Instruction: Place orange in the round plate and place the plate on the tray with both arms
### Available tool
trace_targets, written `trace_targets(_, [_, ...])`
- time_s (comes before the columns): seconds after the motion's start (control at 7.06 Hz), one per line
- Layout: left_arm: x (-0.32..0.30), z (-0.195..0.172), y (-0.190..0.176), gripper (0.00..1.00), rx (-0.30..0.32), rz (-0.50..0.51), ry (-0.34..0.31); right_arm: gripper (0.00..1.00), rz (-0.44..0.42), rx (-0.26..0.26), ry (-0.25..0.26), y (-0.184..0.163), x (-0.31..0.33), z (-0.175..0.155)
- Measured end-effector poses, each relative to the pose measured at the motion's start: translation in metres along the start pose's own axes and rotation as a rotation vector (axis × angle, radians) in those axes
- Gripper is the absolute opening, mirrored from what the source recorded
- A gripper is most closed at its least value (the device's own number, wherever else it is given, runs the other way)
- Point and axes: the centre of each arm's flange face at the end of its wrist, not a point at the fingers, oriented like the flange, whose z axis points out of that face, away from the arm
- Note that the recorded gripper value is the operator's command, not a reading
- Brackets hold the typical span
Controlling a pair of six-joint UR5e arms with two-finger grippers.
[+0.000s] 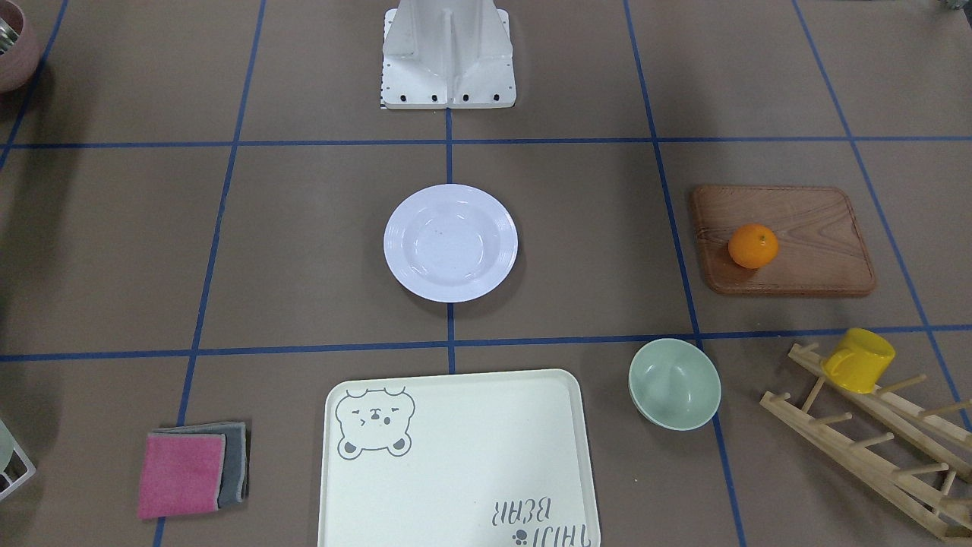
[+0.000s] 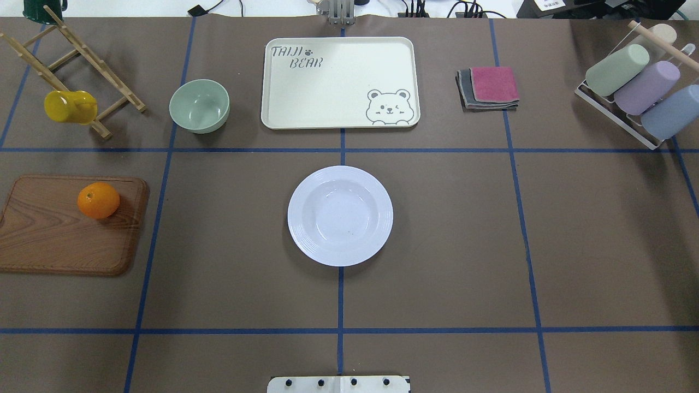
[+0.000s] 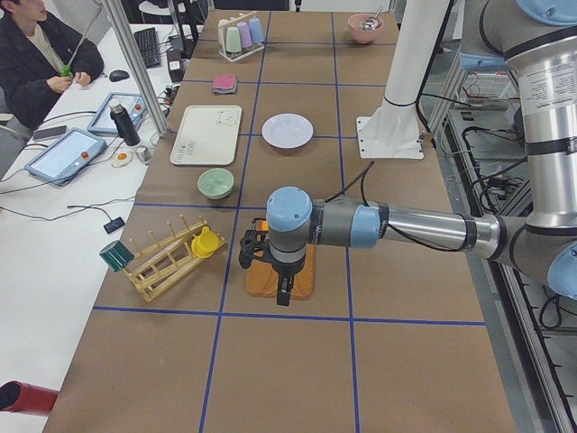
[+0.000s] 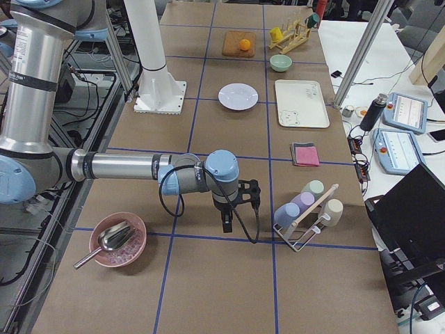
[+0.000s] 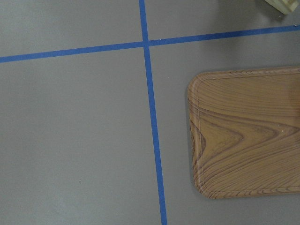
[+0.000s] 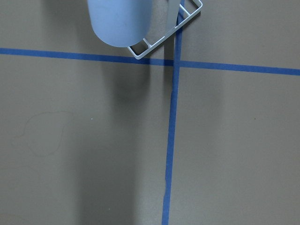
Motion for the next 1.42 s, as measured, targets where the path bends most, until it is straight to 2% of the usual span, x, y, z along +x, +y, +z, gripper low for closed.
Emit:
trace_targets(0.43, [0.012,-0.012,-0.004,0.98,0.028,0.026,0.0,1.0,-0.017,-0.008,0.022,0.006,0.003,0.002])
trace_targets(0.71, [0.027,-0.028,-0.023,0.98,0.103,0.095,-0.003,1.0,-0.033,0.016,0.018,0.0,-0.005,-0.005])
trace_targets(0.99, [0.039,-0.04,-0.052,0.98,0.21,0.204,0.003,1.0,-0.096,0.089,0.004,-0.011,-0.025,-0.024])
trace_targets(1.13, [0.047,-0.044,-0.058,0.98,0.257,0.26,0.025,1.0,-0.135,0.131,-0.011,-0.024,-0.037,-0.032])
trace_targets(1.28, [0.072,-0.041,-0.069,0.98,0.28,0.34,0.069,1.0,-0.158,0.155,-0.027,-0.036,-0.049,-0.038])
trace_targets(1.42, [0.114,-0.027,-0.087,0.98,0.263,0.415,0.117,1.0,-0.155,0.165,-0.04,-0.042,-0.058,-0.039])
